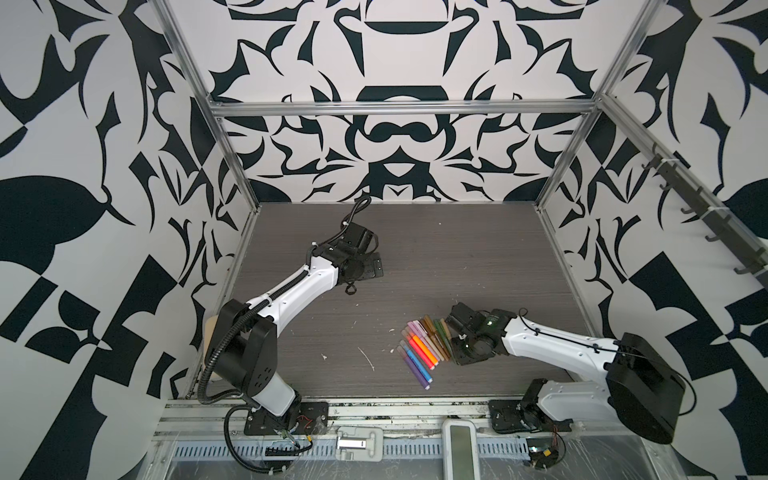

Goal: Open the pen caps
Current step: 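Grasp the tan pen body with the right gripper and lift it, then bring the tan pen cap to the left gripper and grasp the cap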

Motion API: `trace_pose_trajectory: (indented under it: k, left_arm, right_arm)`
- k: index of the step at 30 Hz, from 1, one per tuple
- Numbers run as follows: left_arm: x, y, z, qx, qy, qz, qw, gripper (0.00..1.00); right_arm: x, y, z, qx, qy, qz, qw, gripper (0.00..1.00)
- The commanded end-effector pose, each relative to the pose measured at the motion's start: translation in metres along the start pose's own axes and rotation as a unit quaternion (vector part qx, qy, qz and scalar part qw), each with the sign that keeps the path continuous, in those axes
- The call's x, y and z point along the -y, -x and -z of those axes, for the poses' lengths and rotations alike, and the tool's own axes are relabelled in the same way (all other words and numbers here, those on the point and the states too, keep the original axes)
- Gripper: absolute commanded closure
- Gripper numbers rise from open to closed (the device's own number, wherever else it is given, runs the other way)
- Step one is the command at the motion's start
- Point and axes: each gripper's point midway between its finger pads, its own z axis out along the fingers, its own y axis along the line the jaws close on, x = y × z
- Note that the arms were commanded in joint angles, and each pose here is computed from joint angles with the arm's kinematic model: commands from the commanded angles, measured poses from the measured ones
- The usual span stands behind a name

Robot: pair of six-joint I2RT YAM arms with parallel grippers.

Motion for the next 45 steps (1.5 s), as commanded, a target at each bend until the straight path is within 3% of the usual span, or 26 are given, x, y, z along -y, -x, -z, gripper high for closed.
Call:
trace_pose_trajectory:
  k: [1, 10, 13, 15, 22, 23, 26, 28, 30, 34, 39, 45]
  left_arm:
    - [-0.011, -0.002, 0.007, 0.003, 0.009, 0.024, 1.0, 0.01]
    - [0.006, 0.011, 0.019, 0.024, -0.046, 0.028, 0.998, 0.01]
    - [0.014, 0.02, 0.027, 0.04, -0.064, 0.028, 0.997, 0.01]
    - [0.018, 0.026, 0.03, 0.041, -0.065, 0.026, 0.997, 0.01]
    - [0.068, 0.047, 0.043, 0.014, -0.151, 0.025, 0.988, 0.01]
    - [0.075, 0.05, 0.042, 0.009, -0.16, 0.027, 0.987, 0.01]
    - [0.1, 0.046, 0.036, -0.039, -0.207, 0.024, 0.977, 0.01]
    - [0.119, 0.041, 0.034, -0.074, -0.247, 0.017, 0.966, 0.06]
    - [0.136, 0.035, 0.03, -0.113, -0.287, 0.028, 0.951, 0.13]
    - [0.15, 0.024, 0.022, -0.165, -0.319, 0.056, 0.932, 0.3]
    - [0.154, 0.016, 0.012, -0.186, -0.333, 0.08, 0.921, 0.35]
    - [0.152, 0.006, 0.005, -0.212, -0.326, 0.086, 0.917, 0.5]
  right_arm:
    - [0.011, -0.003, -0.005, -0.008, -0.032, -0.014, 0.999, 0.68]
    - [0.022, -0.005, -0.009, -0.018, -0.071, -0.033, 0.997, 0.71]
    - [0.021, -0.004, -0.011, -0.022, -0.074, -0.033, 0.996, 0.86]
    - [0.019, -0.001, -0.01, -0.021, -0.075, -0.031, 0.996, 0.91]
    - [0.023, 0.057, 0.044, 0.043, -0.092, -0.001, 0.995, 0.95]
    - [0.023, 0.069, 0.053, 0.053, -0.082, -0.003, 0.995, 0.95]
    - [-0.007, 0.102, 0.071, 0.06, 0.055, -0.007, 0.997, 0.96]
    - [-0.038, 0.124, 0.088, 0.058, 0.191, -0.014, 0.98, 0.95]
    - [-0.054, 0.144, 0.105, 0.047, 0.268, -0.025, 0.962, 0.99]
    - [-0.074, 0.162, 0.124, 0.035, 0.316, -0.011, 0.948, 1.0]
    - [-0.098, 0.178, 0.135, 0.022, 0.383, -0.018, 0.923, 1.0]
    - [-0.106, 0.194, 0.137, 0.032, 0.403, -0.026, 0.914, 1.0]
